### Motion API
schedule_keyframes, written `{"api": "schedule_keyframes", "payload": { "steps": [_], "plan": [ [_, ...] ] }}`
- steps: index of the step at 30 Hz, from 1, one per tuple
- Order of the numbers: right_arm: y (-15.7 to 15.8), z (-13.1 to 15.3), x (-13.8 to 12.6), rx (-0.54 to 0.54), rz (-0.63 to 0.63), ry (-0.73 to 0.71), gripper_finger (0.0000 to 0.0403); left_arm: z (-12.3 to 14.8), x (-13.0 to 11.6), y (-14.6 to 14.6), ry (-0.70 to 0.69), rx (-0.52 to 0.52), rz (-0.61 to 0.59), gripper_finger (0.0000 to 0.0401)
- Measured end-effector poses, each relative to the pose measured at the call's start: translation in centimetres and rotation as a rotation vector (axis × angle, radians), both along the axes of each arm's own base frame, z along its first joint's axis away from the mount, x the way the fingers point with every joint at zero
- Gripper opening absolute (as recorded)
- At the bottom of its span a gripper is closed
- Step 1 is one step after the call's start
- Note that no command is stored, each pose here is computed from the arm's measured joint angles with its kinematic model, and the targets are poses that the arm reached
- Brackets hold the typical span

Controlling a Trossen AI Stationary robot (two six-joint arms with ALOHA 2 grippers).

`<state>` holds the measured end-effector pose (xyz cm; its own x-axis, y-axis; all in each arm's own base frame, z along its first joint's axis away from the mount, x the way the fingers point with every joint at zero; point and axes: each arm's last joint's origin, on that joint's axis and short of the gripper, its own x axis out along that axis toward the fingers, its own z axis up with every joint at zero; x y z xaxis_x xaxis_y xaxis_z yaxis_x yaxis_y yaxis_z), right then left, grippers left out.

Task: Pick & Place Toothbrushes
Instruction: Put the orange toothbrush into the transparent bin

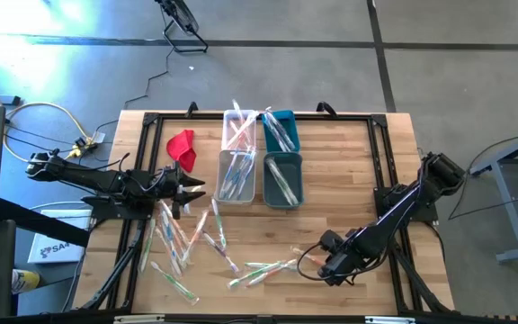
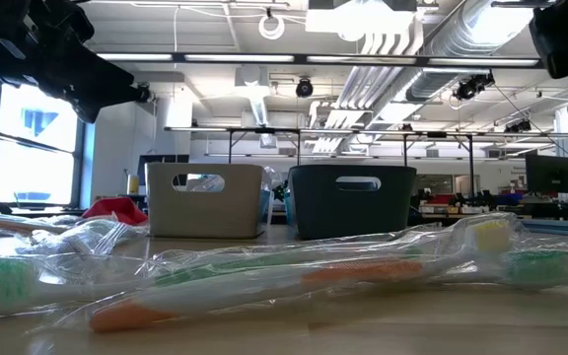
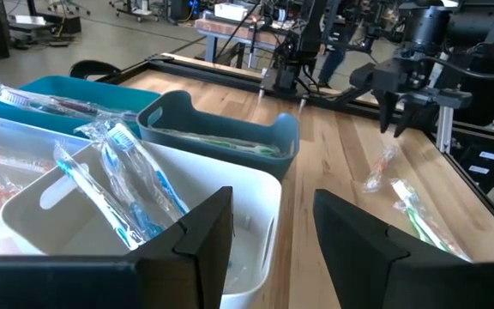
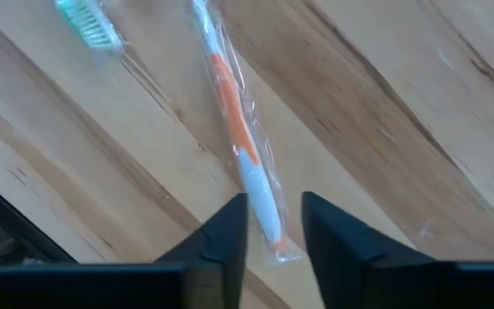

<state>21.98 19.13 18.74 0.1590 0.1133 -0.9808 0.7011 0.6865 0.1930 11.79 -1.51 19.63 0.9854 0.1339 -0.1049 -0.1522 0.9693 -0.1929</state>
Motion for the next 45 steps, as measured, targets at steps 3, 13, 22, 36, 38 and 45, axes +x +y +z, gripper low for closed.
{"api": "schedule_keyframes", "payload": {
  "steps": [3,13,22,36,38,45],
  "plan": [
    [0.0,0.0,0.0,-0.002,0.023,-0.004,0.0141,0.0,0.0,0.0,0.0,0.0,0.0,0.0159],
    [0.8,-0.1,-0.5,-0.057,0.051,-0.06,0.0162,-0.1,0.0,0.0,0.005,0.001,-0.001,0.0159],
    [2.5,-3.7,-0.2,-0.052,0.101,0.046,0.016,-0.2,0.0,0.0,0.023,0.005,0.0,0.0159],
    [3.2,-5.4,0.2,-0.031,0.153,0.079,0.016,-0.2,0.0,0.0,0.024,0.005,0.001,0.0159],
    [3.2,-5.4,0.2,-0.031,0.153,0.08,0.016,-0.2,0.0,0.0,0.024,0.005,0.001,0.0159],
    [3.1,-5.5,0.2,-0.041,0.152,0.075,0.016,-0.2,0.0,0.0,0.025,0.005,0.002,0.0159]
  ]
}}
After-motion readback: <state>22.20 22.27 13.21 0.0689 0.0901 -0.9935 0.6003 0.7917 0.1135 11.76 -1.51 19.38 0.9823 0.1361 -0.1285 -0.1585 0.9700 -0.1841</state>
